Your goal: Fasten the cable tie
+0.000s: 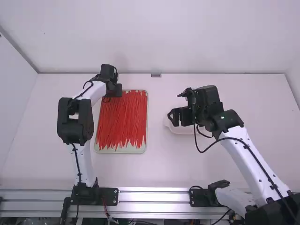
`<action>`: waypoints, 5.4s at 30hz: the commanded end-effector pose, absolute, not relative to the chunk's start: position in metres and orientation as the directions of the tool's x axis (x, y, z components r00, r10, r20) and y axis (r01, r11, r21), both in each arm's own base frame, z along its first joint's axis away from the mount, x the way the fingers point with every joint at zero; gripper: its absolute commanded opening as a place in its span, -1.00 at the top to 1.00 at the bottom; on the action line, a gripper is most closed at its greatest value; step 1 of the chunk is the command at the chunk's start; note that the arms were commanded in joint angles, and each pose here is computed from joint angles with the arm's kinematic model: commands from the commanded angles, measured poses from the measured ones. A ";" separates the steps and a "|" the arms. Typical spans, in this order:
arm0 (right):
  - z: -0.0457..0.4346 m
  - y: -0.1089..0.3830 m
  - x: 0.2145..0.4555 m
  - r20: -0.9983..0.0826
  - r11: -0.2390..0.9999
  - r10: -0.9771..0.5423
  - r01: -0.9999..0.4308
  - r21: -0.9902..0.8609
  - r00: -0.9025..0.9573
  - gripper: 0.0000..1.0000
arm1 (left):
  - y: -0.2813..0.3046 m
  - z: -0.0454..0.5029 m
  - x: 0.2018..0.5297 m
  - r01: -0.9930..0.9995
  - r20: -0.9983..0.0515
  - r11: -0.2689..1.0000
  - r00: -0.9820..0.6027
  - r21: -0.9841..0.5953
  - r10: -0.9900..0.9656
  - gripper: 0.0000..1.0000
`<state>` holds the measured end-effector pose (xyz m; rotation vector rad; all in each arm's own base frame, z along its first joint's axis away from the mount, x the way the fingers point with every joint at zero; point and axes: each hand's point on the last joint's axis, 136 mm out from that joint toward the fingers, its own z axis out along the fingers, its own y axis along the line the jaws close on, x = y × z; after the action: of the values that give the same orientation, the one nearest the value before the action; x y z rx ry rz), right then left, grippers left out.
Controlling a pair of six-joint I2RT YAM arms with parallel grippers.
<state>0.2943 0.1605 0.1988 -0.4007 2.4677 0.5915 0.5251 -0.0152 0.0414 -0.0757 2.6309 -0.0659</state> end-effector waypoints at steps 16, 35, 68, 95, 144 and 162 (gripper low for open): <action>0.204 0.159 0.294 -0.599 0.863 -0.146 -0.398 0.312 -0.787 -0.96 | -0.008 0.019 0.514 -0.065 -0.462 0.997 -0.884 -0.033 -0.073 0.39; 0.204 0.159 0.294 -0.599 0.862 -0.146 -0.399 0.314 -0.788 -0.96 | -0.009 0.013 0.519 -0.058 -0.506 0.998 -0.860 -0.026 -0.063 0.42; 0.205 0.158 0.297 -0.610 0.865 -0.143 -0.397 0.305 -0.780 -0.96 | -0.006 0.011 0.522 -0.090 -0.471 0.996 -0.878 -0.009 -0.084 0.93; 0.205 0.158 0.296 -0.608 0.864 -0.143 -0.398 0.308 -0.781 -0.96 | -0.007 0.191 0.551 -0.124 -0.592 0.991 -0.795 -0.058 -0.134 0.96; 0.281 0.240 0.279 -0.774 0.492 -0.120 -0.714 0.498 -0.622 -0.96 | -0.113 0.306 0.383 0.316 -0.825 0.862 -0.533 -0.397 -0.185 0.96; 0.294 0.280 0.274 -0.855 0.523 -0.134 -0.769 0.368 -0.500 -0.96 | -0.198 0.360 0.365 0.511 -0.855 0.712 -0.451 -0.482 -0.255 0.96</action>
<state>0.2728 0.2817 0.2867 -0.7544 1.9702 1.0104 0.3715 -0.1940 0.3499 0.2210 1.8598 -0.8367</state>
